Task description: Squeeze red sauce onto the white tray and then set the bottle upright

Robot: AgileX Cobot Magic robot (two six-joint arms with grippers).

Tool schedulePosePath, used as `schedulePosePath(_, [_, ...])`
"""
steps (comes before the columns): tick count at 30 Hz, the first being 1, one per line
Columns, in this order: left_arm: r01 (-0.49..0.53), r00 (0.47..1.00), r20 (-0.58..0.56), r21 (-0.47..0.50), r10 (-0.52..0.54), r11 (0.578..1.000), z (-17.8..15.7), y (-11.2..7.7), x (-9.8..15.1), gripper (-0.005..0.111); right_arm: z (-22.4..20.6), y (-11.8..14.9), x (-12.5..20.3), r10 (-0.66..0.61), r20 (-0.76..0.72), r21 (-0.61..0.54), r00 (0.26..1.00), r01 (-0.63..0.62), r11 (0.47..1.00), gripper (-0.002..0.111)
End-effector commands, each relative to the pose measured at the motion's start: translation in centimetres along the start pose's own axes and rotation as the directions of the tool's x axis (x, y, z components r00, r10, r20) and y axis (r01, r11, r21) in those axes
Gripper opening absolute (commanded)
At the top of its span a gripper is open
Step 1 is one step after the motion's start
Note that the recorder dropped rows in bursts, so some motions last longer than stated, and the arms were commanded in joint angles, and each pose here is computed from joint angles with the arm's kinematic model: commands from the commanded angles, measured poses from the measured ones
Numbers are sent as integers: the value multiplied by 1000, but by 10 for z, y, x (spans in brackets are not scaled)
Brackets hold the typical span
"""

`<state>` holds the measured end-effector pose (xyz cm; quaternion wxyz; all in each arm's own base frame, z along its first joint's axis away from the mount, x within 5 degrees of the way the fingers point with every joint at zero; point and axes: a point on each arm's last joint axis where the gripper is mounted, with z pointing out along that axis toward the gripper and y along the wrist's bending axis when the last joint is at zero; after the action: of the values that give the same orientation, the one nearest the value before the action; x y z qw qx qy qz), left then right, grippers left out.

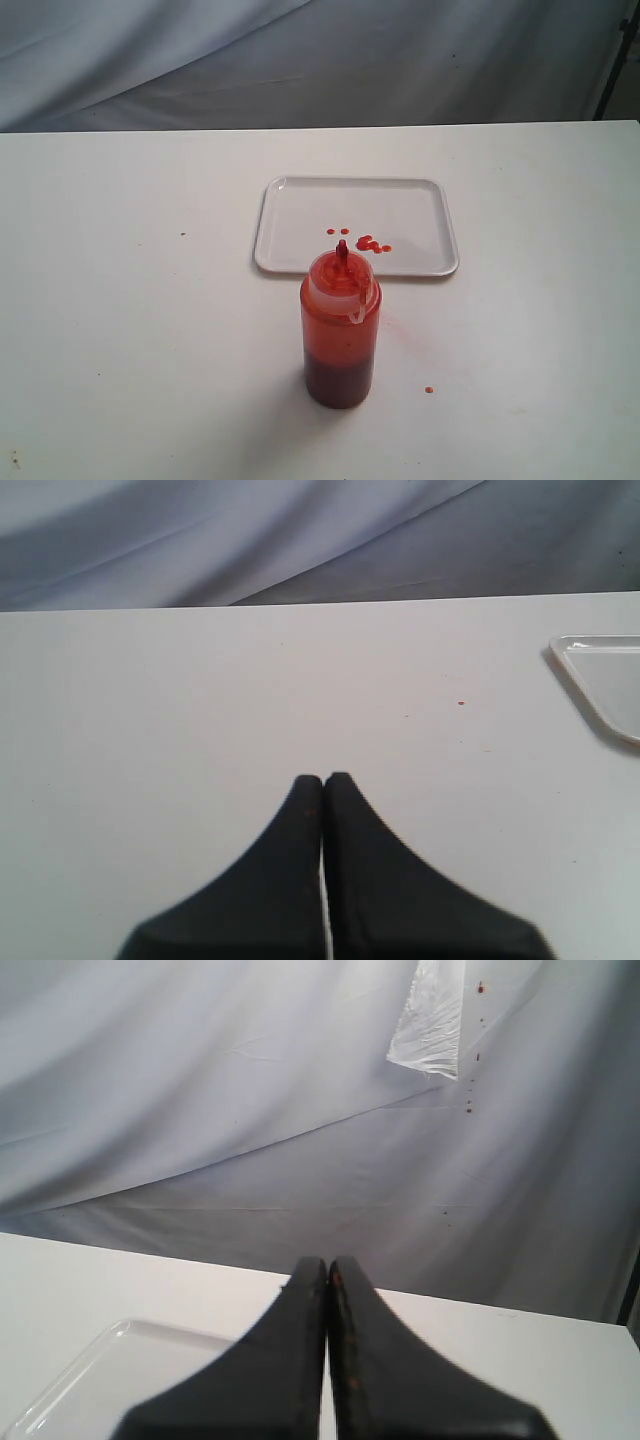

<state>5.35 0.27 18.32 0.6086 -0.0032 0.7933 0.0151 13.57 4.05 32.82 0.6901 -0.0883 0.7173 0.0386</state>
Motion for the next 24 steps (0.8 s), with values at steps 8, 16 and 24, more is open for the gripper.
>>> schedulePosePath(8, [2,1000,5,8,-2,1000,0,-1,1,0,-19,-8,-9,27,85,18,996,-28,999,0])
schedulePosePath(16, [2,1000,5,8,-2,1000,0,-1,1,0,-84,-30,-30,106,352,16,930,-119,993,0])
schedulePosePath(24, [2,1000,5,8,-2,1000,0,-1,1,0,-111,-38,-33,135,456,6,880,-155,988,0])
